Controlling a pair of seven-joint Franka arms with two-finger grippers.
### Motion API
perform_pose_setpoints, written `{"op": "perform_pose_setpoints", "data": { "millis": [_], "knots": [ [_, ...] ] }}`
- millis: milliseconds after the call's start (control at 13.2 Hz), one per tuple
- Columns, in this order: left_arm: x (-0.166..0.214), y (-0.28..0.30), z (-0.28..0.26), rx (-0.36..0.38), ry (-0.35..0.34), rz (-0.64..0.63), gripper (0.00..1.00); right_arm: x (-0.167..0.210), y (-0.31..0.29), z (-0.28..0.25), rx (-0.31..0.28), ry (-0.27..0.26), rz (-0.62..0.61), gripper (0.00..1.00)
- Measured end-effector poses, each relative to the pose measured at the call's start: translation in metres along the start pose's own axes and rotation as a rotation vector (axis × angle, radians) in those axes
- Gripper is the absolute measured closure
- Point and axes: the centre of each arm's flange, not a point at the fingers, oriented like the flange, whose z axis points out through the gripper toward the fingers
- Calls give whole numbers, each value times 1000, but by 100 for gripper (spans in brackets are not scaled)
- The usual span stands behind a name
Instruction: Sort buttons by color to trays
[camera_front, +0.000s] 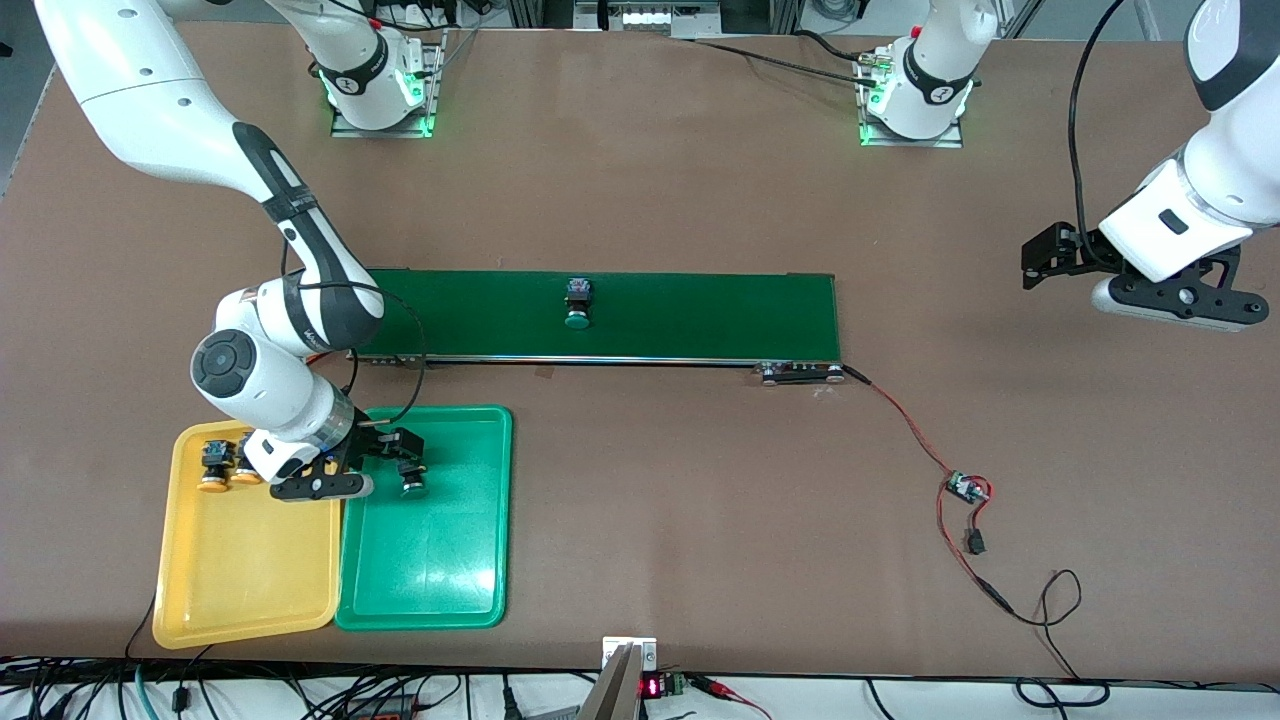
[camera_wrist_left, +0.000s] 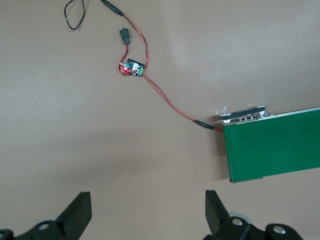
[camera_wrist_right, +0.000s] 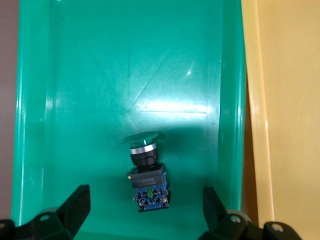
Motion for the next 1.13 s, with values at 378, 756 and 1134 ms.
{"op": "perform_pose_setpoints", "data": {
  "millis": [378,756,1134],
  "knots": [
    [0,0,0,0,0,-1,0,-21,-20,-8,-20,-64,82,0],
    [0,0,0,0,1,-2,0,-75,-94,-51,-65,-146,166,0],
    [1,0,1,0,-1,-2,0,-121,-160,-74,-88,-187,256,0]
  ]
}}
